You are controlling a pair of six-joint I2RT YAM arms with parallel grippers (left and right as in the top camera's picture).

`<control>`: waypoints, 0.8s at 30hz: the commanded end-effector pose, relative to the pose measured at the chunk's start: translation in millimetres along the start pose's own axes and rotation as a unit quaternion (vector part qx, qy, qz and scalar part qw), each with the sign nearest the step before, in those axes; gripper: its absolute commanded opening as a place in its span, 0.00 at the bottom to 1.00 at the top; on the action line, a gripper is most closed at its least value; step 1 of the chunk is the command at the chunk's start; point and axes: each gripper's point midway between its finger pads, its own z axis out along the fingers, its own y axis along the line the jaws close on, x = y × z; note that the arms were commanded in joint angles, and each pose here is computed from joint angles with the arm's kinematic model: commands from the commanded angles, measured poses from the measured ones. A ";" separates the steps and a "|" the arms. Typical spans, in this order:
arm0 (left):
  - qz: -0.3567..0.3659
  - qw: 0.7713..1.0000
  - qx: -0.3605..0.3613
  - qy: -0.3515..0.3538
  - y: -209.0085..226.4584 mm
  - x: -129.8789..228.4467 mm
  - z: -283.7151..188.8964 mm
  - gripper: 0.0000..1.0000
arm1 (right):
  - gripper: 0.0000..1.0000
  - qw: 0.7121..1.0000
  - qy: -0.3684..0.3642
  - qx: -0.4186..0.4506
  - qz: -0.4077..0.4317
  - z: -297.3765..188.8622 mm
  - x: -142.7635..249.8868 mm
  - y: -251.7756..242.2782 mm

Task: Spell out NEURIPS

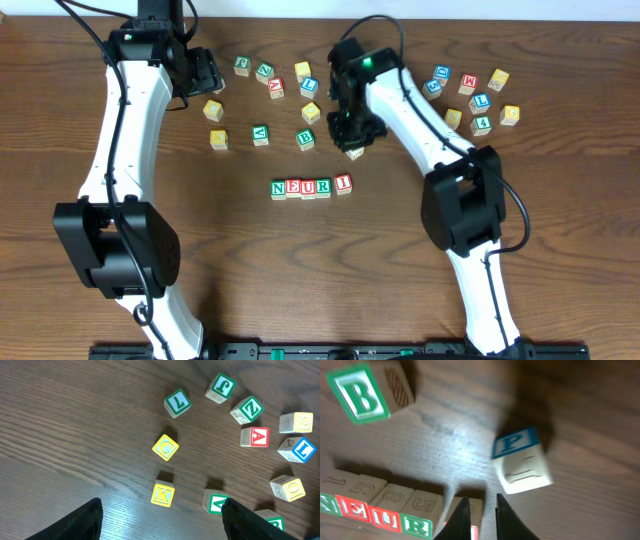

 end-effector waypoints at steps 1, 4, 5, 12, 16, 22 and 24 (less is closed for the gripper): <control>0.003 1.000 -0.005 0.007 1.1 5.4 2.4 0.75 | 0.10 1.000 0.015 0.003 -0.003 11.0 13.6 14.5; 0.003 1.000 -0.005 0.007 1.1 5.4 2.4 0.75 | 0.09 0.999 0.022 0.022 0.007 19.3 18.9 8.8; 0.003 1.000 -0.005 0.007 1.1 5.4 2.4 0.75 | 0.09 0.999 0.025 0.028 0.011 21.3 20.7 6.6; 0.003 1.000 -0.005 0.007 1.0 5.4 2.4 0.75 | 0.06 0.997 0.020 0.069 0.029 29.3 21.0 -13.2; 0.003 1.000 -0.005 0.007 1.1 5.4 2.4 0.75 | 0.06 0.993 0.002 0.106 0.042 26.7 13.7 -29.0; 0.003 1.000 -0.005 0.007 1.1 5.5 2.4 0.75 | 0.08 0.991 -0.014 0.125 0.051 23.7 5.3 -43.9; 0.003 1.000 -0.005 0.007 1.1 5.5 2.4 0.75 | 0.08 0.989 -0.017 0.134 0.055 22.2 3.5 -51.5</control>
